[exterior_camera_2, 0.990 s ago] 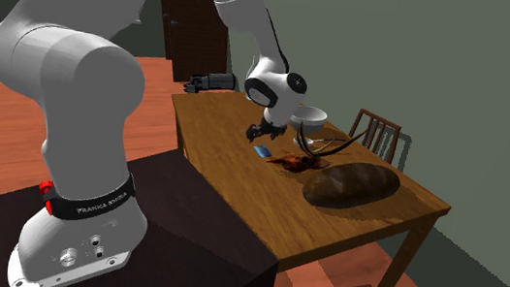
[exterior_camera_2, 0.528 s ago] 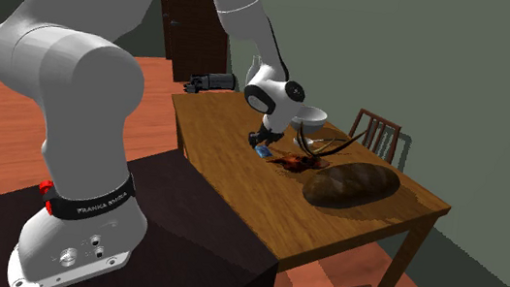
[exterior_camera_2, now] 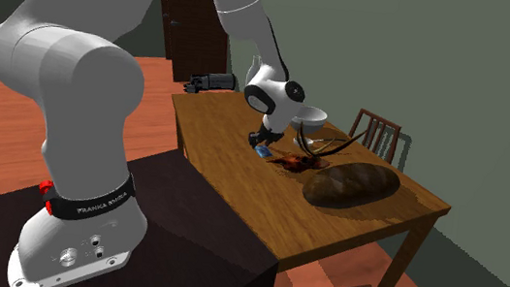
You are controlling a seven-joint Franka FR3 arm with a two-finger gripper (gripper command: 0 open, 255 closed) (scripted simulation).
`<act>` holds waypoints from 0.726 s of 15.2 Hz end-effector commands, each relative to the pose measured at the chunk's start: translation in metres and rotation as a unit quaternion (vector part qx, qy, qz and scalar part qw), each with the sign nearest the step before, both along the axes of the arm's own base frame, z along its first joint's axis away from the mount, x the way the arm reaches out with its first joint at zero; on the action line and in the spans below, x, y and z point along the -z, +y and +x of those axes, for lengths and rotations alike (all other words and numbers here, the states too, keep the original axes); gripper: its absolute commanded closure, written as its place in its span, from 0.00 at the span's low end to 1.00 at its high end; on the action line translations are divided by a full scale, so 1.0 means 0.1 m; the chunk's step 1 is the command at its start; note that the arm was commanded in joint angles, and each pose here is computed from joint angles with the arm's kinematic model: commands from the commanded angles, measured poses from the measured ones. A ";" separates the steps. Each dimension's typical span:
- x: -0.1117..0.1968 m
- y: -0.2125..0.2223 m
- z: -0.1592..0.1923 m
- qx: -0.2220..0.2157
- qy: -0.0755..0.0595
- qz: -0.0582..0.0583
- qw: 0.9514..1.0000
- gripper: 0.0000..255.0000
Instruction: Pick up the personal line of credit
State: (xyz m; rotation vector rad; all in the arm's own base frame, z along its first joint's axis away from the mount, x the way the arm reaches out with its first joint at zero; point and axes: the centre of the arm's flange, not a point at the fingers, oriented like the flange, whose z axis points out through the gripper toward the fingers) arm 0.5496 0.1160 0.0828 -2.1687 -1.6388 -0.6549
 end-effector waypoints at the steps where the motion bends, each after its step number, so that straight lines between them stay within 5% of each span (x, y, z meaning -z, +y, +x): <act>1: -0.06 0.00 0.00 0.000 0.000 0.000 1.000 1.00; 11: -0.58 0.00 0.00 0.000 0.000 0.000 1.000 1.00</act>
